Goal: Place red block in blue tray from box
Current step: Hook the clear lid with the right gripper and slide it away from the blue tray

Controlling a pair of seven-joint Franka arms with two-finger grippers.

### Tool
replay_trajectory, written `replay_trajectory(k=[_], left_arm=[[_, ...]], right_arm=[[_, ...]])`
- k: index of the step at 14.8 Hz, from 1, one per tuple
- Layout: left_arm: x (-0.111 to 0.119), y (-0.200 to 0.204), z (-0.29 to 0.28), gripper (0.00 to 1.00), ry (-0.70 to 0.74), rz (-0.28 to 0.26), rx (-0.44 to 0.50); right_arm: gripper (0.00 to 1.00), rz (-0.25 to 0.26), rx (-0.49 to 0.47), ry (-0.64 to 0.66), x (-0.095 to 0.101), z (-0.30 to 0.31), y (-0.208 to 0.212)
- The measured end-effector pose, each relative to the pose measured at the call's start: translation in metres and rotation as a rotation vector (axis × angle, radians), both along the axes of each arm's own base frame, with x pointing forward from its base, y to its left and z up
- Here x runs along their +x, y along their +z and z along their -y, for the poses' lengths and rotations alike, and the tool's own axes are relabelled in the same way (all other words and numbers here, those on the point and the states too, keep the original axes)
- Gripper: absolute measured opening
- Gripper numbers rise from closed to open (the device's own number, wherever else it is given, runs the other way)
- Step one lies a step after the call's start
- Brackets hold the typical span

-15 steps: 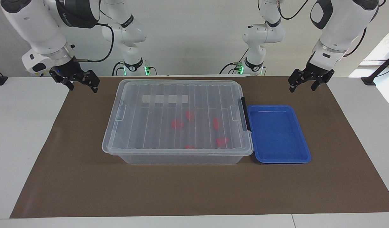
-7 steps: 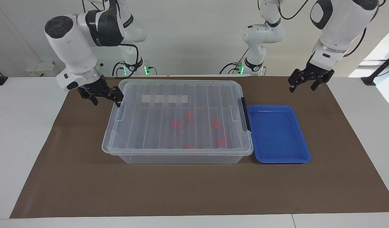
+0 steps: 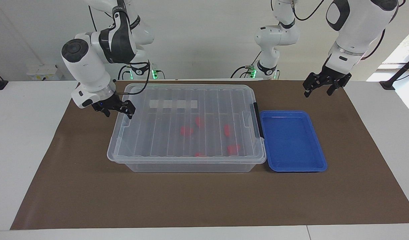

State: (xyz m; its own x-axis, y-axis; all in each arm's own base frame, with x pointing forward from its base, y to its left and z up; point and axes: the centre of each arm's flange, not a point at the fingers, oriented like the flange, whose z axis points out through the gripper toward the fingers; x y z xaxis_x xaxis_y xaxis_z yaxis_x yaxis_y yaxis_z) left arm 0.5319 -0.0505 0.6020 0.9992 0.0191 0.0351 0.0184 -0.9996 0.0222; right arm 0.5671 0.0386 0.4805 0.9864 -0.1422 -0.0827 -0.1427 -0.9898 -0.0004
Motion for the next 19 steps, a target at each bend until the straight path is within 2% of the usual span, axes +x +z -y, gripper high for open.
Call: replay_trajectory(k=[6, 19], left_arm=[[0.000, 0.000, 0.000, 1.00, 0.000, 0.000, 0.000], [0.000, 0.000, 0.000, 1.00, 0.000, 0.000, 0.000]], right_arm=[[1.00, -0.035, -0.003, 0.012, -0.009, 0.006, -0.022], [1.00, -0.046, 0.012, 0.077, -0.016, 0.070, -0.028]])
